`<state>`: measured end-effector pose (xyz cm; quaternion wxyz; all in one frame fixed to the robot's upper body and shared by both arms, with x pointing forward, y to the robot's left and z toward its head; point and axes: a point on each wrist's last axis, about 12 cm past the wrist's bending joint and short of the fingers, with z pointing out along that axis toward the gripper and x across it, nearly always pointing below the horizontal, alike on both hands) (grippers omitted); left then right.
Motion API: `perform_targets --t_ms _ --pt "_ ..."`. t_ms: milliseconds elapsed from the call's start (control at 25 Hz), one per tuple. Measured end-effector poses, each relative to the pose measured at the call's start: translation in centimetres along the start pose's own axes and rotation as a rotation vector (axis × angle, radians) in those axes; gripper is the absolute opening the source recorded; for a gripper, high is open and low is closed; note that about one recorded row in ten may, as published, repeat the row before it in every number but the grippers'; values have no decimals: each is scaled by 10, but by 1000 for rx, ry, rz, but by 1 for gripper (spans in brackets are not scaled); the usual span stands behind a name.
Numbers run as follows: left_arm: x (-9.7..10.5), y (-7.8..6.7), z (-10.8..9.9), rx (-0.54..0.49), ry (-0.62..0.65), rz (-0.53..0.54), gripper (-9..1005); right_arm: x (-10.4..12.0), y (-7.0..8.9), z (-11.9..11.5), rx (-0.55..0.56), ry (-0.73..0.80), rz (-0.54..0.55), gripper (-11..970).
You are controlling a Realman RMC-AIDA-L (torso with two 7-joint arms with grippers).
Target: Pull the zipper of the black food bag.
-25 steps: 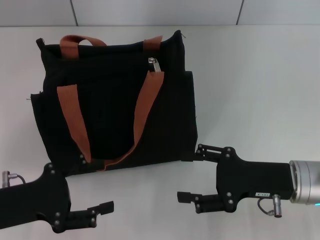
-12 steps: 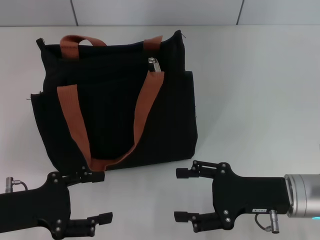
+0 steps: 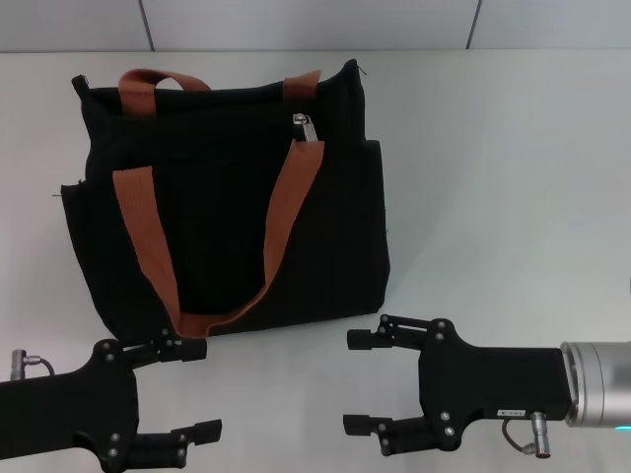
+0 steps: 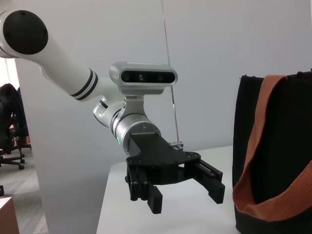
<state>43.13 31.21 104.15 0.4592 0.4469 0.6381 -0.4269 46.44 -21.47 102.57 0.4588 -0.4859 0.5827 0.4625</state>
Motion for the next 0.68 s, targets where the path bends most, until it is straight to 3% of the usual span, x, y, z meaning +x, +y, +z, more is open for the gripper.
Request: perform_targets --t_ms 680 --pt "0 0 -1 -1 0 0 827 -2 -3 1 10 -4 -7 819"
